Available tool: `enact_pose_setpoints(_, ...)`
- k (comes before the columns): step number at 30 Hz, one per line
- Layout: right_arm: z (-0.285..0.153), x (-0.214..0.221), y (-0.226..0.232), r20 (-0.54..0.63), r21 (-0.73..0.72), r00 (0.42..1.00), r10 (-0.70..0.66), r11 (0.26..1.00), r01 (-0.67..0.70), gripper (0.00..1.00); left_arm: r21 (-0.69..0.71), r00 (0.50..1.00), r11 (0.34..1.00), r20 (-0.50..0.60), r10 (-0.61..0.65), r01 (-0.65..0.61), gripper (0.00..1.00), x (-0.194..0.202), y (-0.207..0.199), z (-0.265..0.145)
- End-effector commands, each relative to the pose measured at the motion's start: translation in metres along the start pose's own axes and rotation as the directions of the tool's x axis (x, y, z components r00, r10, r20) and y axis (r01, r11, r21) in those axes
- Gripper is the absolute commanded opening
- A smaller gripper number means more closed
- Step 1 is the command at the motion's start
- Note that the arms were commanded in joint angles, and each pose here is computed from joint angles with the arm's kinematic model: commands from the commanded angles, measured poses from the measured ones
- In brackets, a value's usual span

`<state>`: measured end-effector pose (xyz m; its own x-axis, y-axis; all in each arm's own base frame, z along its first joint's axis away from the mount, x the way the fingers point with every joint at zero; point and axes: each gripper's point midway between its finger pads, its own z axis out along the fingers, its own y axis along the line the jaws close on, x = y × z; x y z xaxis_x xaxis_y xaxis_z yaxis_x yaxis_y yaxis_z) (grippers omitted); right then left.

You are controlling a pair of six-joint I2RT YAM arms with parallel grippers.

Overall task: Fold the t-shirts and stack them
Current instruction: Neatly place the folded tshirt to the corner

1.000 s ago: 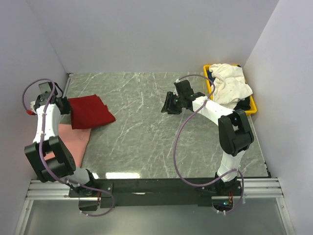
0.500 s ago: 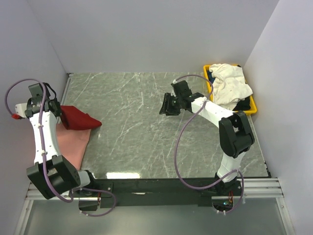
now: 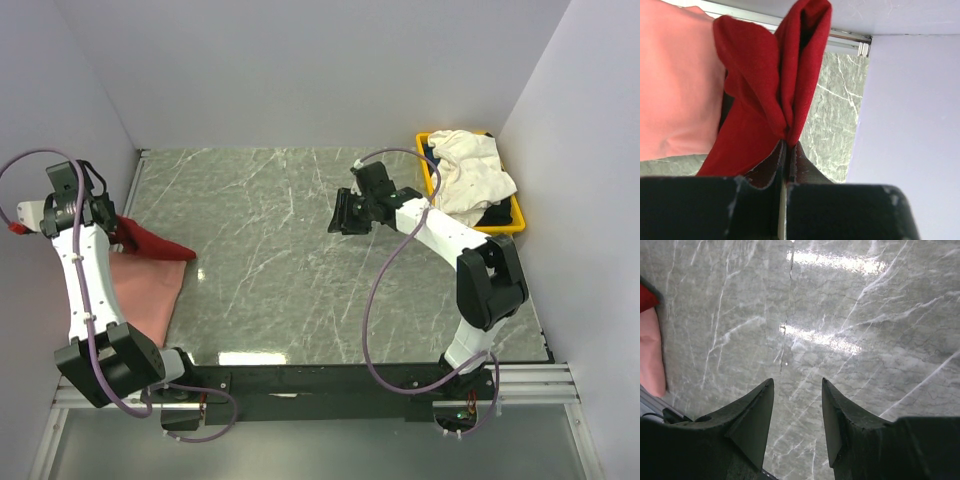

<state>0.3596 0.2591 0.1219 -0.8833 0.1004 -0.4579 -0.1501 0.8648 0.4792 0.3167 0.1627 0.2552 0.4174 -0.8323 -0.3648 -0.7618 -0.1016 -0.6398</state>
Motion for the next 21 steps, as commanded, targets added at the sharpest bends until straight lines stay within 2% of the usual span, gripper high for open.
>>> enact_pose_setpoints(1,-0.022,-0.020,0.018,0.072,-0.026,0.997,-0.039,0.999,0.041,0.50,0.100,0.999,0.995,0.052,-0.009,0.004,0.01,-0.022,-0.023,-0.028)
enact_pose_setpoints(11,-0.022,-0.018,0.019,0.069,-0.037,0.997,-0.036,0.999,0.039,0.50,0.102,0.998,0.995,0.063,0.019,-0.025,0.01,-0.030,-0.010,-0.036)
enact_pose_setpoints(21,-0.022,-0.005,0.018,0.060,-0.037,0.997,-0.038,0.998,0.040,0.50,0.054,0.997,0.997,0.042,0.060,-0.062,0.01,-0.021,0.021,-0.030)
